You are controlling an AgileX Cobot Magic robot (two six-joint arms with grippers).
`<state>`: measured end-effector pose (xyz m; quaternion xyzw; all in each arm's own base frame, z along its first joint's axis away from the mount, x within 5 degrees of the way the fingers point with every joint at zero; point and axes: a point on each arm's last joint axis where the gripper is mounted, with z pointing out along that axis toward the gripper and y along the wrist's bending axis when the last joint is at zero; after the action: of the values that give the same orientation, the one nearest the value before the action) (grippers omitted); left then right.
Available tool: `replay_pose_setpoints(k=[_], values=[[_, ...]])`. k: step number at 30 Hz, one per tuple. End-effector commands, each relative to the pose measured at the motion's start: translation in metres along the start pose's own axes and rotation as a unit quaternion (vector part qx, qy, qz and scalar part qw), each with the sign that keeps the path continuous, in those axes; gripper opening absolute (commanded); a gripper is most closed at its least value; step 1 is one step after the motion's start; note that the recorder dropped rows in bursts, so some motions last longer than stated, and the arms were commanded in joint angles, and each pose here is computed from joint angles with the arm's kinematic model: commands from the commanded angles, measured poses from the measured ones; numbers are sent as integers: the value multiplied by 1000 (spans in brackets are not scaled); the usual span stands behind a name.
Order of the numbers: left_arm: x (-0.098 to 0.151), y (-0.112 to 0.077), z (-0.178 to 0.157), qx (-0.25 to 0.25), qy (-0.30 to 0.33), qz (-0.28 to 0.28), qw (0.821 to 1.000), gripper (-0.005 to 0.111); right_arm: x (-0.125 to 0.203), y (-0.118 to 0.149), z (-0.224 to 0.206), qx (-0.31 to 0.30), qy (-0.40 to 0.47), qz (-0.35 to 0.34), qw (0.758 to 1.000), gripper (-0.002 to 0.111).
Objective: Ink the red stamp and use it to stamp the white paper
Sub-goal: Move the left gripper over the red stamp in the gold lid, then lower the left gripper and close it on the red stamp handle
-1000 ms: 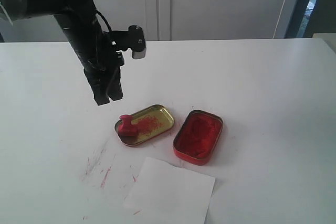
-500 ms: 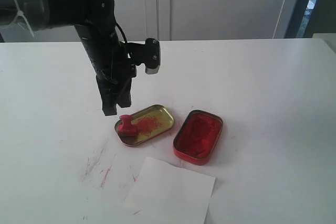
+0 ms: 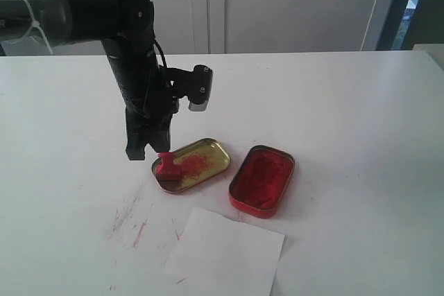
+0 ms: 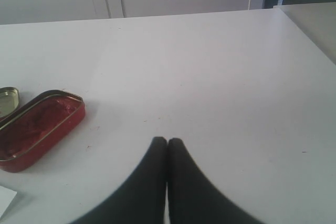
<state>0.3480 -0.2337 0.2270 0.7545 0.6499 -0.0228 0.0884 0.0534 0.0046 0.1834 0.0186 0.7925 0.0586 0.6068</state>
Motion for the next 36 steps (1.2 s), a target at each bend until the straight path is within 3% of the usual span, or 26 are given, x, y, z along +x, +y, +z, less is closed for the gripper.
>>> replay_pose_setpoints(k=[1, 7, 10, 21, 36], values=[[-3, 0, -2, -1, -9, 10, 1000, 2, 1, -1, 0, 3, -4, -2, 1000, 0], [-4, 0, -2, -2, -11, 35, 999, 28, 1, -1, 0, 3, -4, -2, 1000, 0], [-4, 0, -2, -5, -12, 35, 999, 35, 1, -1, 0, 3, -4, -2, 1000, 0], [-2, 2, 22, 22, -1, 49, 999, 37, 1, -1, 0, 3, -4, -2, 1000, 0], [-3, 5, 28, 16, -4, 53, 998, 37, 1, -1, 0, 3, -4, -9, 1000, 0]])
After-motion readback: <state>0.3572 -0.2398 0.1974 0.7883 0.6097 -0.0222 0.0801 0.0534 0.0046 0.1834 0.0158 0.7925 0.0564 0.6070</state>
